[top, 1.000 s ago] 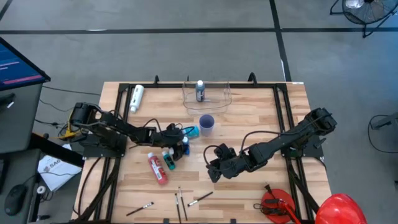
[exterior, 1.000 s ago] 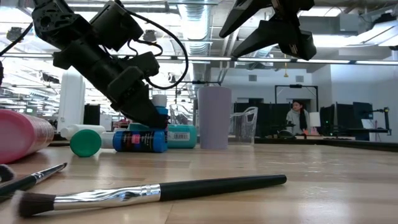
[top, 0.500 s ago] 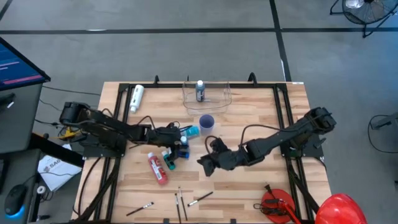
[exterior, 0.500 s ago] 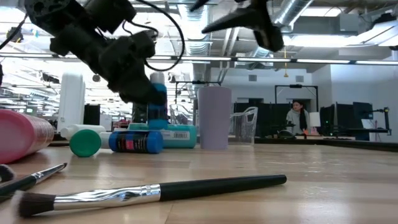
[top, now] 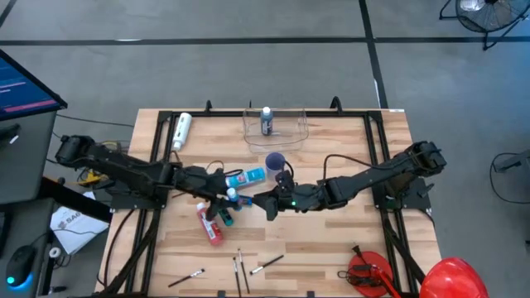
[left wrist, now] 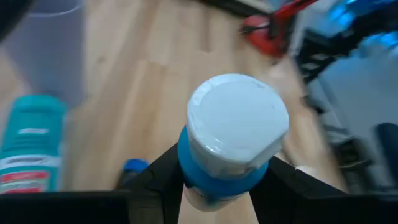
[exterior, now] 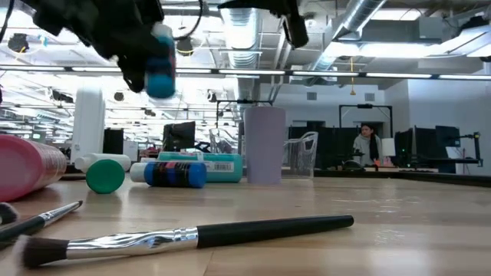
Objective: Pick & Place Paint Supplies
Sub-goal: Put the blue paint bottle into the transparent bin
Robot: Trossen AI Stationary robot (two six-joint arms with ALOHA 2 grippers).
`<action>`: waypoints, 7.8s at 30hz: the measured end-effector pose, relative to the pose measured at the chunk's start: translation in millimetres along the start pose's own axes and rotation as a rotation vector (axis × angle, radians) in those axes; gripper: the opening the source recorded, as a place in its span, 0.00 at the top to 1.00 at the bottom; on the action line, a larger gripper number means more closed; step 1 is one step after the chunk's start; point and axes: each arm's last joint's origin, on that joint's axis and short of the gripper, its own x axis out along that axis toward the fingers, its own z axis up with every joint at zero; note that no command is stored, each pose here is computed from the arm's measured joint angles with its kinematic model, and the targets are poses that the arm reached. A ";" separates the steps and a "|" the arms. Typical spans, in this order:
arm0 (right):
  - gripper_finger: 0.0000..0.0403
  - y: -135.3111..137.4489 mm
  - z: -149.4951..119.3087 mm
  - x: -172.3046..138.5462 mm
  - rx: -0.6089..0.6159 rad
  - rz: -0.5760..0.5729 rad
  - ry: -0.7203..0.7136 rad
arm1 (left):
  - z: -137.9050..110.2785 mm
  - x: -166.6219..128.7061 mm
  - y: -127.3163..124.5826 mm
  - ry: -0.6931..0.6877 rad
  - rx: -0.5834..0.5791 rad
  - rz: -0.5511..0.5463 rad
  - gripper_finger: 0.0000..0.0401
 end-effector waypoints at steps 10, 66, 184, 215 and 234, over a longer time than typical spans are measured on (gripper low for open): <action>0.67 5.8 10.9 4.6 -0.153 0.024 -0.020 | 0.5 -10.4 -16.0 -0.019 -0.026 -0.087 0.65; 0.33 17.1 23.0 76.7 -0.502 -0.025 0.253 | 0.5 -10.3 -16.2 -0.024 -0.053 -0.076 0.65; 0.74 4.1 21.0 99.1 -0.398 0.014 0.241 | 0.3 -10.1 -17.1 -0.012 -0.064 -0.103 0.65; 0.74 57.1 118.3 55.4 -0.631 -0.348 0.193 | 10.5 -31.6 -7.6 -0.075 -0.151 -0.067 0.30; 0.74 27.4 167.9 28.4 -0.780 -0.748 0.074 | 13.1 -37.5 -4.0 -0.137 -0.150 0.029 0.31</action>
